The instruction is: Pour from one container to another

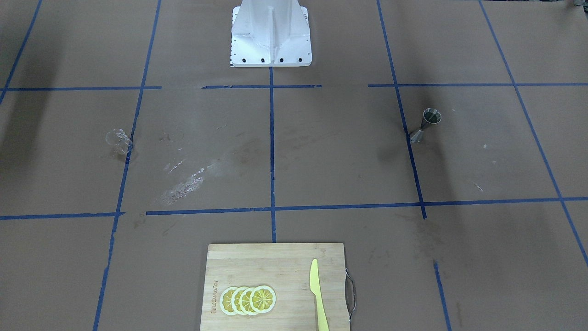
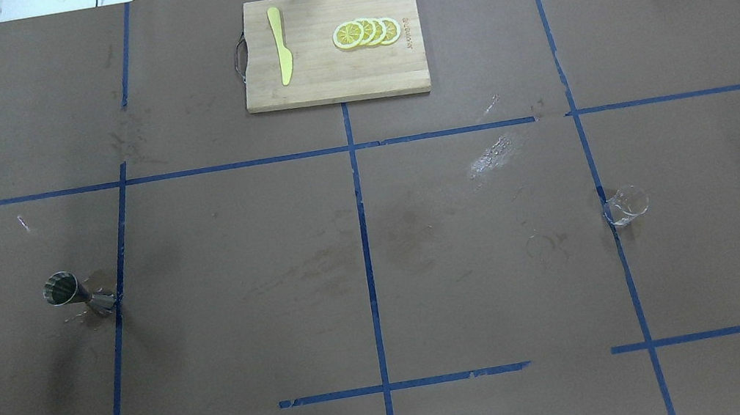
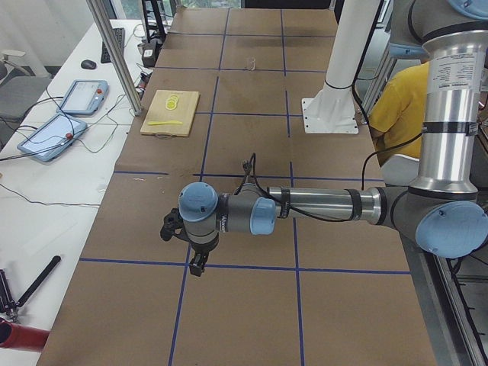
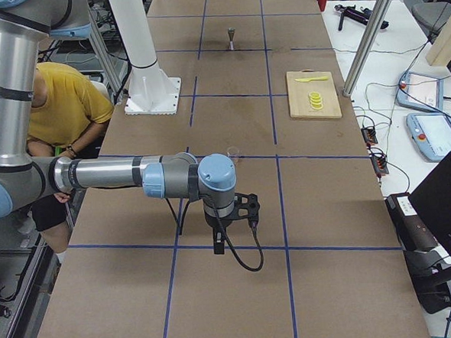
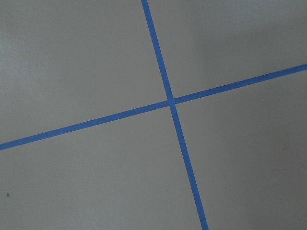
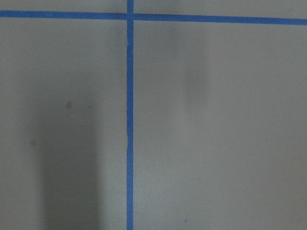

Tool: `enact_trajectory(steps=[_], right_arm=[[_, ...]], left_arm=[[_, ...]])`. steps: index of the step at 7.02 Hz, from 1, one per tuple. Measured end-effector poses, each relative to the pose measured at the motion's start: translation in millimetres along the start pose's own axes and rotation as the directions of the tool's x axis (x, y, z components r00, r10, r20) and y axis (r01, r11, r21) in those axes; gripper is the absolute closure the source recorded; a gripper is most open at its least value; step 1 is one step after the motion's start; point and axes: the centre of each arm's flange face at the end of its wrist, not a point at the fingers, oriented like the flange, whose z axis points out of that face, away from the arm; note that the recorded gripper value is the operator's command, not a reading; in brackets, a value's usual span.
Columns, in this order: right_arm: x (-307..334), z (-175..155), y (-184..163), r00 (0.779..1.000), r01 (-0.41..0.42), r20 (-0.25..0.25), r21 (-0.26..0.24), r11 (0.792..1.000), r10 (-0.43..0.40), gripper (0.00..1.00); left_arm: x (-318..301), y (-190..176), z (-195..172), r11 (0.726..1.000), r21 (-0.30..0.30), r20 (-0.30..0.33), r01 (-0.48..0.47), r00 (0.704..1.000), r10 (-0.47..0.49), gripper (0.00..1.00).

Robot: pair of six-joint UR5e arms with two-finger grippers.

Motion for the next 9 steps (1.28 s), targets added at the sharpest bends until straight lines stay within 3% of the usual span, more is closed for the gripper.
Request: enact_trajectory(steps=[9], right_arm=[[-10.0, -10.7, -2.0, 1.0, 0.02, 0.006, 0.023, 1.0, -0.02, 0.0]], left_arm=[[-1.0, 0.5, 1.0, 1.0, -0.002, -0.001, 0.004, 1.0, -0.004, 0.0]])
